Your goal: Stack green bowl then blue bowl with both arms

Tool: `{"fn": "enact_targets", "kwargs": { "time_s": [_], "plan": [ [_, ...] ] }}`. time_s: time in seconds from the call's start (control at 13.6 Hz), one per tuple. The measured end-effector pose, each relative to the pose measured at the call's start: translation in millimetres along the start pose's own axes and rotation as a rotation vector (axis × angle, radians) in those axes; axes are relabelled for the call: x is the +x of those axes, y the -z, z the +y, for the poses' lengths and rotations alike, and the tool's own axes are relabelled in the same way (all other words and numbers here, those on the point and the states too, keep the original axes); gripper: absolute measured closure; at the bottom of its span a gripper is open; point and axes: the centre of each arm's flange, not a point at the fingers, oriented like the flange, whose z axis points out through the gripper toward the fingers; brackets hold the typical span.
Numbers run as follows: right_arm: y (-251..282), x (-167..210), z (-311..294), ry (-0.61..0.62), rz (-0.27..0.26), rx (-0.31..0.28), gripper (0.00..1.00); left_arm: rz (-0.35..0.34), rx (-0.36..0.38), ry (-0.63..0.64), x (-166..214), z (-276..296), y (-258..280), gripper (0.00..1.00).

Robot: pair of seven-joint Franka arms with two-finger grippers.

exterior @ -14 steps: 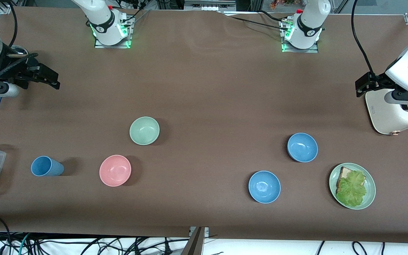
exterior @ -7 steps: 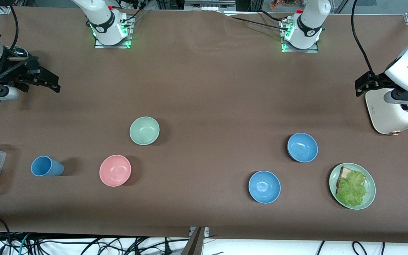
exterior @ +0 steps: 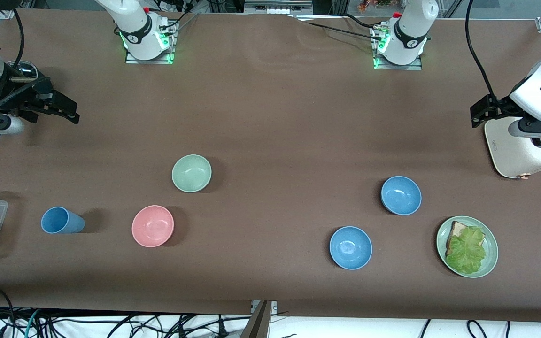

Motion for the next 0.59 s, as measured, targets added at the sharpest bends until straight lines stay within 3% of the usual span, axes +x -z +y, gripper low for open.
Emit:
{"fn": "enact_targets", "kwargs": {
  "time_s": [0.59],
  "plan": [
    [-6.9,2.4,-1.4,0.005,-0.017,-0.002,0.0,0.001,0.0,-0.003,0.1,1.7,0.5,0.0]
  ]
}}
